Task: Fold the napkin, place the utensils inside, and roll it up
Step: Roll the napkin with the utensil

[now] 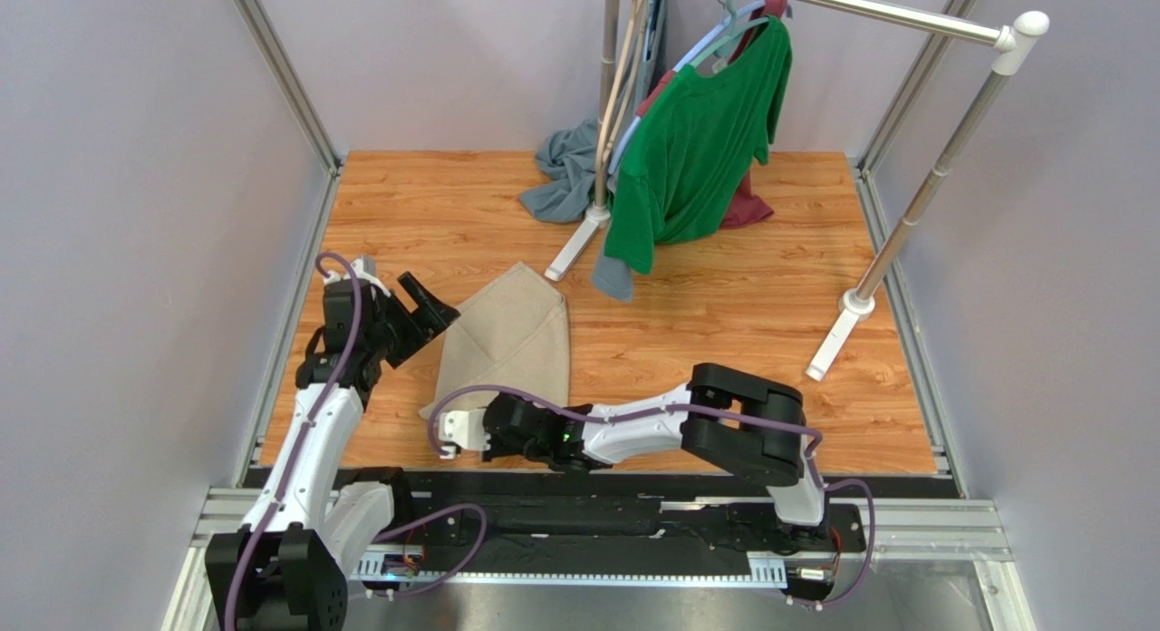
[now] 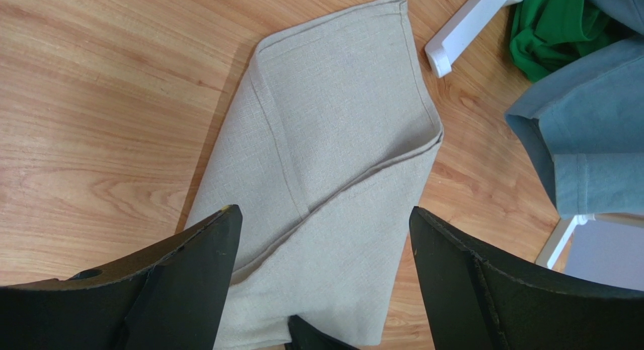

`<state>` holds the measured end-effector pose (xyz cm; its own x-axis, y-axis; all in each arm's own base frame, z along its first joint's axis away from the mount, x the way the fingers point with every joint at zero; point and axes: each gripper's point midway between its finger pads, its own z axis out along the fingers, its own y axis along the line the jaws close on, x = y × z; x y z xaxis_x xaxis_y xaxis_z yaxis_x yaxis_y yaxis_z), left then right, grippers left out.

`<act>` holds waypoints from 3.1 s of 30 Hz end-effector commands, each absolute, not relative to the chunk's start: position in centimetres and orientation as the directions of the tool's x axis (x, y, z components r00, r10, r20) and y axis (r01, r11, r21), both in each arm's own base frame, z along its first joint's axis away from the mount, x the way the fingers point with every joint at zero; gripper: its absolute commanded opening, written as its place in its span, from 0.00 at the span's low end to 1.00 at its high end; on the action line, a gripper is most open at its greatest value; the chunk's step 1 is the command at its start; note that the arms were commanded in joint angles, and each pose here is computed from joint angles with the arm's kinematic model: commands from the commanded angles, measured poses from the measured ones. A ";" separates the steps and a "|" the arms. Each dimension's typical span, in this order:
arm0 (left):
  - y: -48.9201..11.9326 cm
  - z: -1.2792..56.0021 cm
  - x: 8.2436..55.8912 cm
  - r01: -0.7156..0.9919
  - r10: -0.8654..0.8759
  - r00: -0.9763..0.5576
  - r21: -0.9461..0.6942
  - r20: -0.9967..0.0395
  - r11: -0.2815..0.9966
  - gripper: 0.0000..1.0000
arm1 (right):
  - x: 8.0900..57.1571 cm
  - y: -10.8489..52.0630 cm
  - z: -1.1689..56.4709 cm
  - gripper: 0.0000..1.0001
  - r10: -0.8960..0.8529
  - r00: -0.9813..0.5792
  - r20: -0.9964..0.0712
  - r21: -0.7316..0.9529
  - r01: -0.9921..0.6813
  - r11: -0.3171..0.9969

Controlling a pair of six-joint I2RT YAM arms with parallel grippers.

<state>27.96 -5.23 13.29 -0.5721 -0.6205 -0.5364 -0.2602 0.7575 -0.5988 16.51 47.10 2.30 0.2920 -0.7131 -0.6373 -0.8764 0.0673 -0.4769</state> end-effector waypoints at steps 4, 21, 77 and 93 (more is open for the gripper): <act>-5.3 15.7 28.0 -0.207 -0.602 -0.552 -0.605 -0.577 0.769 0.91 | 14.1 44.4 3.0 0.00 -0.768 0.130 -0.627 -0.243 -0.969 0.034; -6.9 13.8 26.5 -0.056 -0.558 -0.540 -0.634 -0.630 0.771 0.86 | 17.6 42.1 5.7 0.00 -0.758 -0.165 -0.631 0.158 -0.984 0.083; -20.9 9.1 20.3 0.580 0.025 -0.529 -0.340 -0.848 0.740 0.75 | 21.7 38.1 3.9 0.00 -0.739 -0.523 -0.426 0.646 -0.747 0.156; -22.0 6.4 20.7 0.567 0.144 -0.599 -0.291 -0.788 0.771 0.74 | 22.0 38.0 3.6 0.00 -0.738 -0.546 -0.397 0.689 -0.709 0.154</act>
